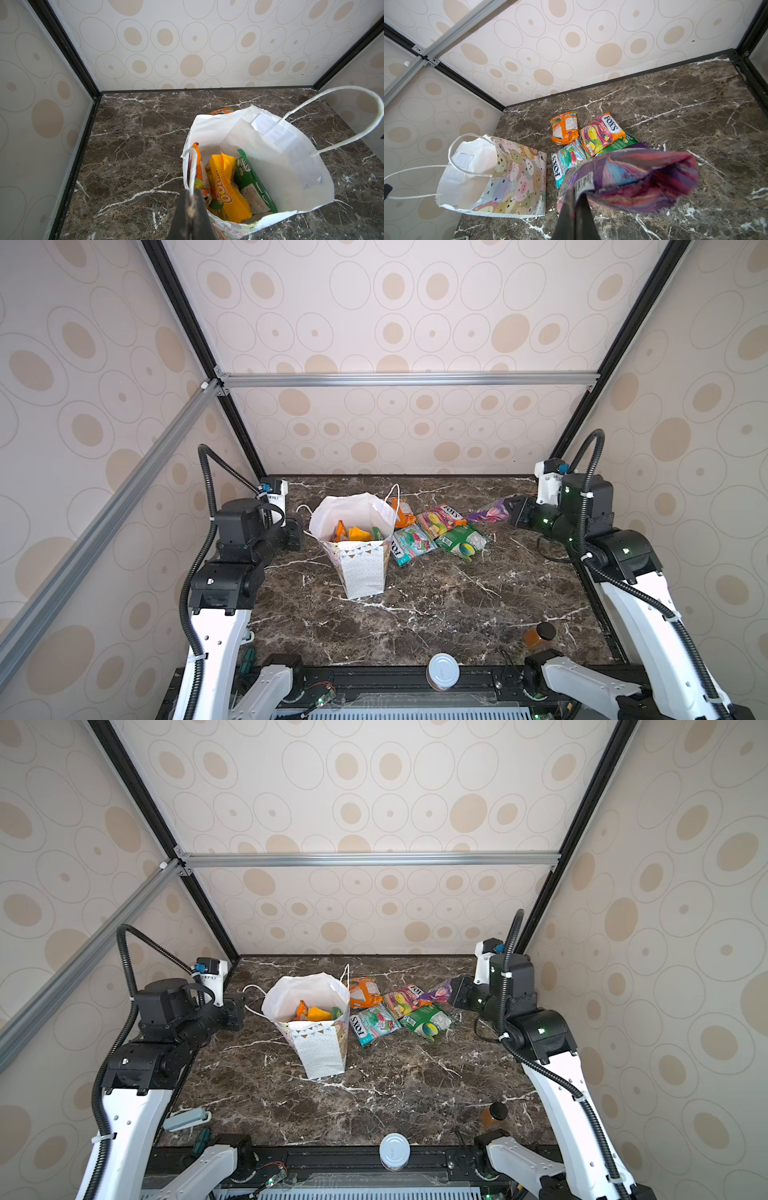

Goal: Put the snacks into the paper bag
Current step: 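Carry the purple packet with the right gripper over the paper bag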

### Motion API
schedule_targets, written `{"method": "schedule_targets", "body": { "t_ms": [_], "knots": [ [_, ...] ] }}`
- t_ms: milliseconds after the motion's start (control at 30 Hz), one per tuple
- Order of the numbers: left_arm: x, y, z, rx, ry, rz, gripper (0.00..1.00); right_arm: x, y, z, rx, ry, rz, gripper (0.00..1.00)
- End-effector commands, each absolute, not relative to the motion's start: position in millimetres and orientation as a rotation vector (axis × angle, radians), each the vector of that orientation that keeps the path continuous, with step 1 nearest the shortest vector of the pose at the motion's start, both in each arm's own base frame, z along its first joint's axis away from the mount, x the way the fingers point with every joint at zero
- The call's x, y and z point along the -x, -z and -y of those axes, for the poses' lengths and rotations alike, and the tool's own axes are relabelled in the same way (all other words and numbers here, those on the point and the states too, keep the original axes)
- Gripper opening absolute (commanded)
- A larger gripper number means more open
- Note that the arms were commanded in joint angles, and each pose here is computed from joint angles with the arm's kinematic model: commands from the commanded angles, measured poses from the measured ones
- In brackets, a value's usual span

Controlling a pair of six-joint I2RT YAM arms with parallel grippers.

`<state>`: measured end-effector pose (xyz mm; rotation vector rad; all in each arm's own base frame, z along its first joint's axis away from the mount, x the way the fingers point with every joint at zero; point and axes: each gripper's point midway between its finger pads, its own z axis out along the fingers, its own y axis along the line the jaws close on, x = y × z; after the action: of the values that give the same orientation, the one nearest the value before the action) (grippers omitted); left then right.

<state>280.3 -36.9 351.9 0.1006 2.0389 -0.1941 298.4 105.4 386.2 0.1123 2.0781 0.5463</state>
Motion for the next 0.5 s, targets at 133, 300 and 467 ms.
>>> {"method": "schedule_targets", "body": {
  "t_ms": [133, 300, 467],
  "knots": [
    [-275.0, -375.6, 38.2, -0.137, 0.179, -1.96, 0.0, -296.8, -430.5, -123.6, -0.022, -0.574, -1.971, 0.0],
    [-275.2, -375.2, 38.2, -0.137, 0.178, -1.96, 0.0, -296.9, -448.1, -140.9, 0.04, -0.601, -1.939, 0.0],
    [-275.1, -374.6, 38.3, -0.136, 0.181, -1.963, 0.0, -298.4, -468.3, -156.7, 0.094, -0.619, -1.894, 0.0]
  ]
}}
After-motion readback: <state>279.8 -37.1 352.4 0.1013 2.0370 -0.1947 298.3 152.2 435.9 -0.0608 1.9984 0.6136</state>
